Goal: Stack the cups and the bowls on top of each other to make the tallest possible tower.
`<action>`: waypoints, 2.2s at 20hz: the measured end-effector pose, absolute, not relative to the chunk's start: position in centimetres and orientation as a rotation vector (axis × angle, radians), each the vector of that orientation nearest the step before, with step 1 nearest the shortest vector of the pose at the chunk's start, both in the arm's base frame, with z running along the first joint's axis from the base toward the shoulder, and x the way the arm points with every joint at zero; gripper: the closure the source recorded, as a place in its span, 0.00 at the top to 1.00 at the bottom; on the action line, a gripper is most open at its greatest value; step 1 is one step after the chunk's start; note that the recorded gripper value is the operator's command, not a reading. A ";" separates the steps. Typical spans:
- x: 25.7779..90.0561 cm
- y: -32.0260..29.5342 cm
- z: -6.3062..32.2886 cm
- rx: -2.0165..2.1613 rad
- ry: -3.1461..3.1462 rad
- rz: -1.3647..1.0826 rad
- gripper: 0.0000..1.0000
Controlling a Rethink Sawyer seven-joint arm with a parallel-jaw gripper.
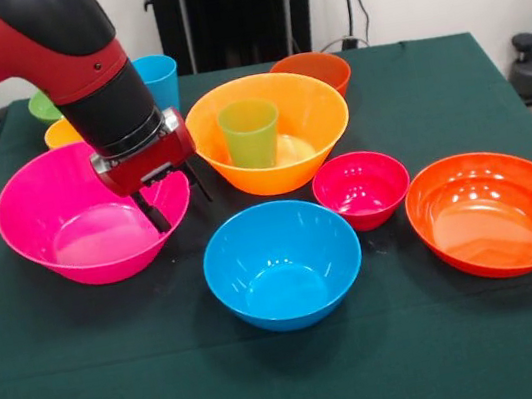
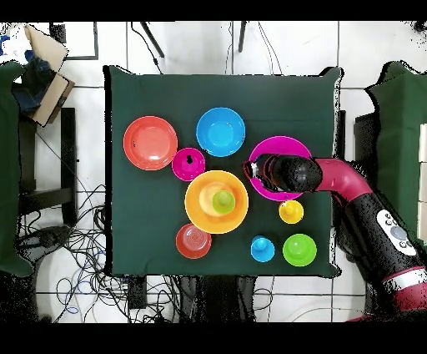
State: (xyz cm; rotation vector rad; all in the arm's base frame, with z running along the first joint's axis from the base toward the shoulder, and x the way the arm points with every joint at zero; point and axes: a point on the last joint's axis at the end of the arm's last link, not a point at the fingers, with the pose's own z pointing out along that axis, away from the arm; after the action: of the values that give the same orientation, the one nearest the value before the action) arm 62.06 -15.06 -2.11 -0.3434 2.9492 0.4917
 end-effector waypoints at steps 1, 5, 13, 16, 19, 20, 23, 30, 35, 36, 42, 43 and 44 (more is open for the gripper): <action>62.1 -15.1 -2.1 -0.343 2.949 0.491 1.00; 62.1 -15.1 -2.1 -0.343 2.949 0.491 1.00; 62.1 -15.2 -2.0 -0.344 2.949 0.487 1.00; 62.2 -15.2 -1.9 -0.344 2.948 0.484 1.00; 62.2 -15.3 -1.7 -0.343 2.949 0.481 0.00; 62.3 -15.4 -1.7 -0.343 2.949 0.479 0.00; 62.5 -15.8 -1.1 -0.346 2.947 0.458 0.00; 62.6 -15.9 -0.8 -0.350 2.946 0.446 0.00; 62.8 -16.0 -0.5 -0.355 2.945 0.433 0.00; 62.9 -16.0 -0.3 -0.358 2.944 0.427 0.00; 63.2 -15.8 0.1 -0.376 2.942 0.406 1.00; 63.3 -15.7 0.3 -0.382 2.942 0.398 1.00; 63.4 -15.7 0.4 -0.385 2.942 0.395 1.00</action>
State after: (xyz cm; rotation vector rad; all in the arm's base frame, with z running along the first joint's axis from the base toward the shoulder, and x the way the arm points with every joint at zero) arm 63.39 -15.71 0.38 -0.3847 2.9419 0.3946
